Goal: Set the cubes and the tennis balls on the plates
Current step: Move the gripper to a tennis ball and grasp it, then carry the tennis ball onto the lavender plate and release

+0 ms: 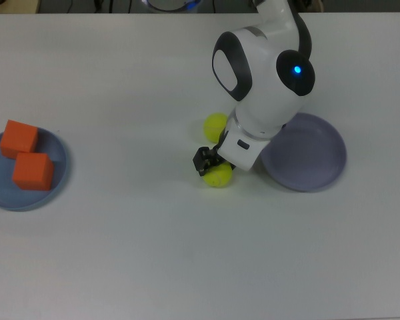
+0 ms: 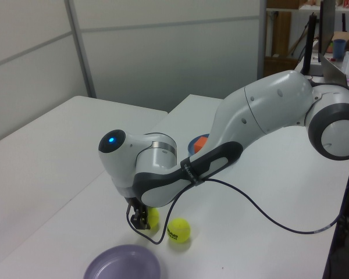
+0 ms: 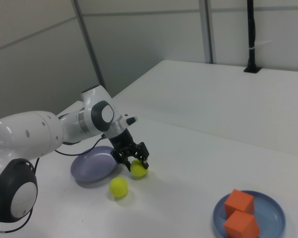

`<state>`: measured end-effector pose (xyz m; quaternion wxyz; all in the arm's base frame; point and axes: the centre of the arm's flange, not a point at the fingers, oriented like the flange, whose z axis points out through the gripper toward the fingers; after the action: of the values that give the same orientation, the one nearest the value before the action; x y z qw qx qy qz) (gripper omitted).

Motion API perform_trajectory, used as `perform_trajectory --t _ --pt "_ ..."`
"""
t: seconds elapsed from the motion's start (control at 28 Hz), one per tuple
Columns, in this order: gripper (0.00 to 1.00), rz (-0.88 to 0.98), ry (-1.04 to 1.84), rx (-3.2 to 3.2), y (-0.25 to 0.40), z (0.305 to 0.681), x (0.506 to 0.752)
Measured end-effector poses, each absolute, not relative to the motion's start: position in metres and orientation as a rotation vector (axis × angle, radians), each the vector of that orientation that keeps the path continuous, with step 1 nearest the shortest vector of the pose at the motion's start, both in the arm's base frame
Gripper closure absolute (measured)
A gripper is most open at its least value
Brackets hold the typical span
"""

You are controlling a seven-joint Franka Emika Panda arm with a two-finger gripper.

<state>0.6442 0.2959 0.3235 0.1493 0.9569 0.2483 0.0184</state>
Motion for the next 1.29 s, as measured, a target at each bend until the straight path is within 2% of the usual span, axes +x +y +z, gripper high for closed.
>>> perform_trajectory --t 0.11,0.32,0.46,0.68,0.89,1.11,1.14,1.29 --pt "0.31 0.056 0.714 2.75 0.296 0.325 0.644" --pt "0.31 0.075 0.723 2.755 0.3 0.327 0.644" --pt "0.31 0.144 0.775 2.779 0.325 0.344 0.639" --pt "0.31 0.215 0.874 2.791 0.383 0.369 0.61" --pt "0.31 0.241 0.911 2.784 0.424 0.374 0.582" --pt "0.11 0.256 0.868 2.774 0.429 0.369 0.576" --pt "0.04 0.258 0.86 2.775 0.429 0.369 0.577" --pt "0.0 0.263 0.834 2.783 0.428 0.371 0.577"
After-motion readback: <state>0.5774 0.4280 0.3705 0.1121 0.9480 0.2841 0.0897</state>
